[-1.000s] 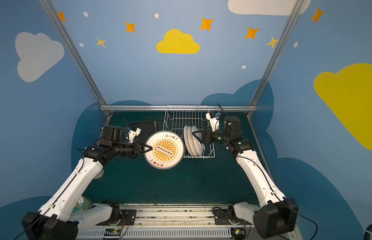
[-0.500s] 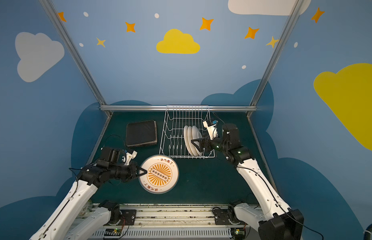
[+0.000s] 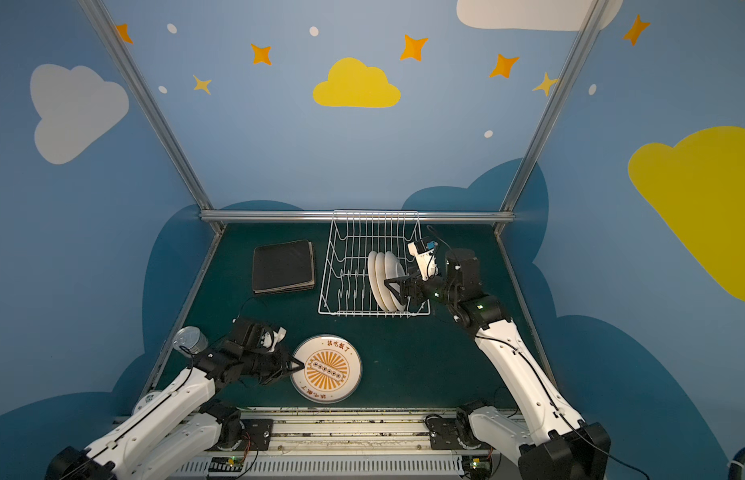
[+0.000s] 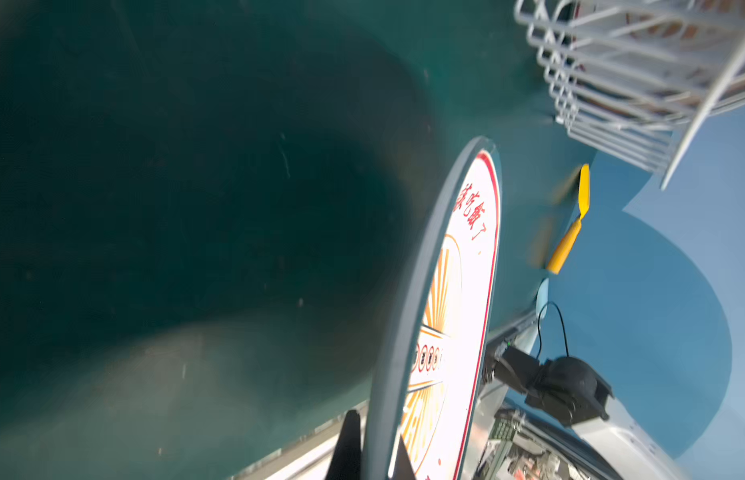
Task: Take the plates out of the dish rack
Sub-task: 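Lower the plate flat onto the table and open the left gripper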
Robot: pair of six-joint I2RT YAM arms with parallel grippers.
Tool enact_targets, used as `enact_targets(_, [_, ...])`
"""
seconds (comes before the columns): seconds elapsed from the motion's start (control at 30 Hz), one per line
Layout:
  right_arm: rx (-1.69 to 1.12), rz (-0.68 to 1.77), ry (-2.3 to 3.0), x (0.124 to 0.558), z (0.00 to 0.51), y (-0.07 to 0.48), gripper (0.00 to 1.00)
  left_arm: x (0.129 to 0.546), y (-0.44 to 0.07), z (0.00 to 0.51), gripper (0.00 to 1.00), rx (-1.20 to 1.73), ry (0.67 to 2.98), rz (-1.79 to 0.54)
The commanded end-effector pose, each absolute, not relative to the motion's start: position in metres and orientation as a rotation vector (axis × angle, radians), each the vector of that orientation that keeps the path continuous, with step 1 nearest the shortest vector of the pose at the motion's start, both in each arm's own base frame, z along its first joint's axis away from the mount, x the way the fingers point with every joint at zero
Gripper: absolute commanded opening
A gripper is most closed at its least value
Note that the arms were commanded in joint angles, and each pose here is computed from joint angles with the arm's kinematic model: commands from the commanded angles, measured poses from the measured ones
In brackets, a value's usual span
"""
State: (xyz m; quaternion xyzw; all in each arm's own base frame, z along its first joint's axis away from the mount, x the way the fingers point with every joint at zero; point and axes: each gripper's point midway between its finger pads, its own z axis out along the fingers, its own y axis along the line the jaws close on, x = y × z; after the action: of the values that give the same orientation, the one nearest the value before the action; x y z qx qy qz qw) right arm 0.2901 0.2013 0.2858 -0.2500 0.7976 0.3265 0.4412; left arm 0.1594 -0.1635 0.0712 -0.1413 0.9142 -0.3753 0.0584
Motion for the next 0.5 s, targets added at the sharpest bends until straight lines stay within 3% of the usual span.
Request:
enact_targets(0.0, [-0.634,0.802,1.978,0.290,0.284,0.203,0.91,0.193,-0.174,0.091,0.03,-0.371,2.587,-1.199])
enact_targets(0.47, [-0.637,0.761,1.985,0.301,0.285,0.203,0.91,0.210,-0.183,0.047,0.07,-0.415,2.712,-1.167])
